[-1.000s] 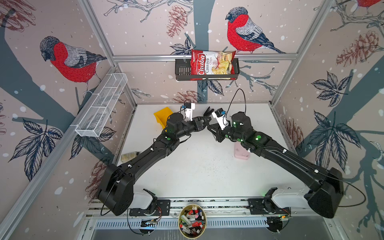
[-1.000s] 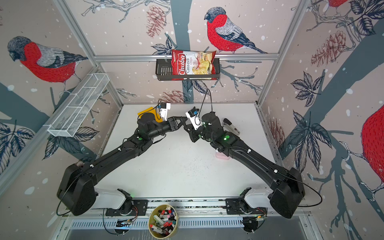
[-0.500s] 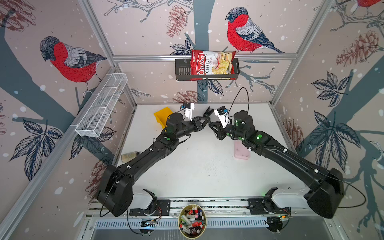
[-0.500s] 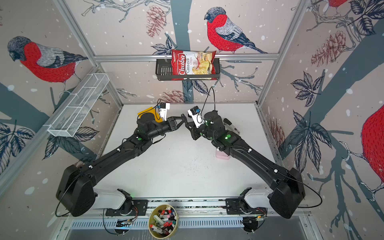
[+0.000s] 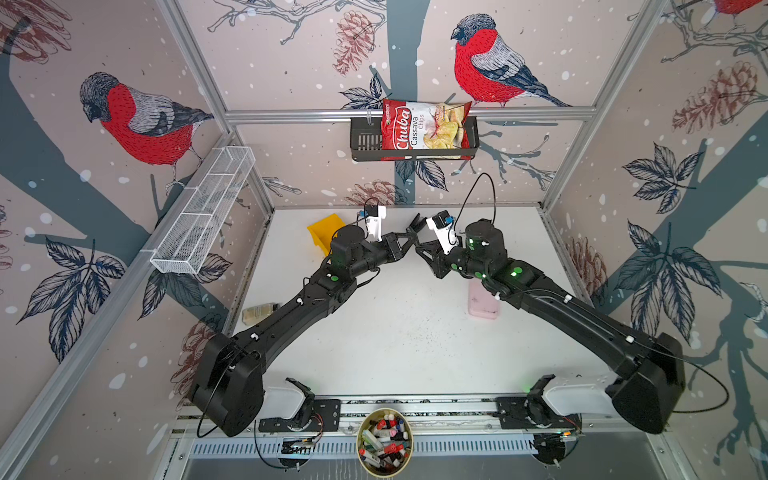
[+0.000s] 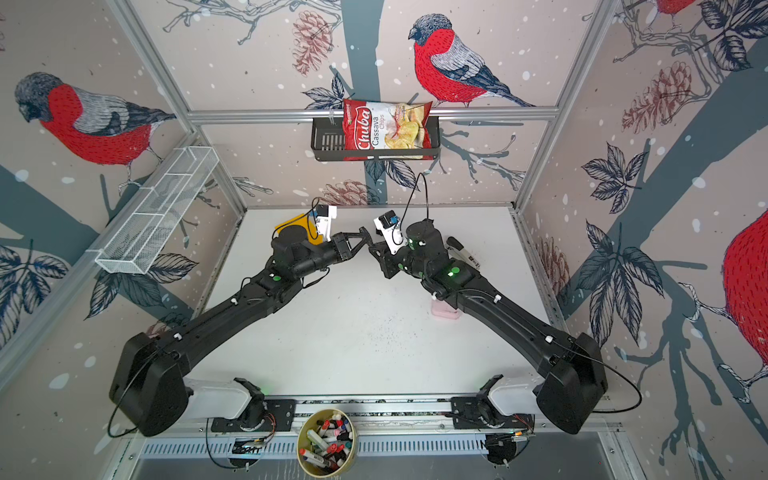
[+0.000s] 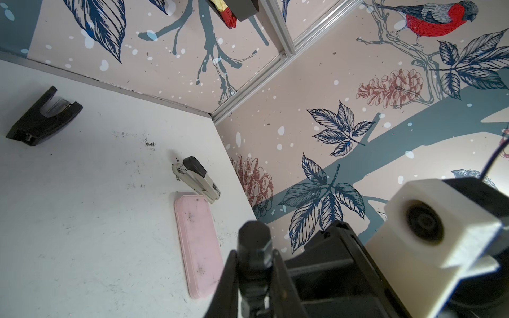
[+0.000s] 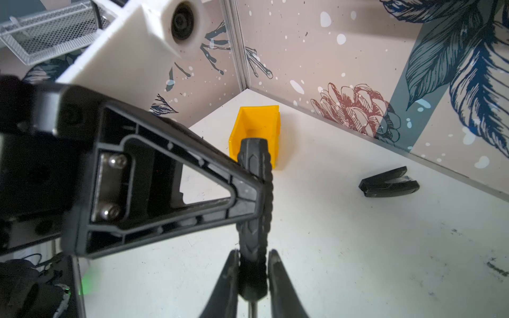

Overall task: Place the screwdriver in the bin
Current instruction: 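Grasp the screwdriver handle with the left gripper and open the right gripper, then move the screwdriver over the yellow bin with the left gripper while the right gripper withdraws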

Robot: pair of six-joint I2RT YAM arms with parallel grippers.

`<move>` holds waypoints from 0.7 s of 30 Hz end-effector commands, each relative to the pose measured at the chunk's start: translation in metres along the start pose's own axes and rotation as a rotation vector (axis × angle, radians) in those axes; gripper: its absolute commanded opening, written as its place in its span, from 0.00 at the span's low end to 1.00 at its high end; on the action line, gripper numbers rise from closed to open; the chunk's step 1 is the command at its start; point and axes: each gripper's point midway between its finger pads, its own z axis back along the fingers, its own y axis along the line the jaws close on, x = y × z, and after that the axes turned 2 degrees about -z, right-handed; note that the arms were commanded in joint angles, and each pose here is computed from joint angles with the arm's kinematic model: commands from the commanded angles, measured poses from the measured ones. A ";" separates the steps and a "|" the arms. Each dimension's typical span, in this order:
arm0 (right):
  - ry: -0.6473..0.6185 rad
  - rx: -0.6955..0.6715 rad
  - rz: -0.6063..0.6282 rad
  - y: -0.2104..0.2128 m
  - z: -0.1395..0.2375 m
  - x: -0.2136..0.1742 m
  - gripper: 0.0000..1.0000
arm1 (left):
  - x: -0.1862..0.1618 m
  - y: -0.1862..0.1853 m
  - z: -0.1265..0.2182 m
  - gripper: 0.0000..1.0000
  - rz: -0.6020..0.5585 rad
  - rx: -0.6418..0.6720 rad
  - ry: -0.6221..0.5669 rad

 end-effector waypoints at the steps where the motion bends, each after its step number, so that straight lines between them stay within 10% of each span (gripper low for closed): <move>1: -0.048 -0.005 -0.004 0.001 0.003 0.018 0.68 | 0.015 0.005 0.007 0.00 -0.010 0.023 -0.064; 21: -0.058 -0.019 0.076 0.020 -0.013 0.029 0.99 | 0.072 0.149 0.067 0.00 -0.112 0.519 -0.222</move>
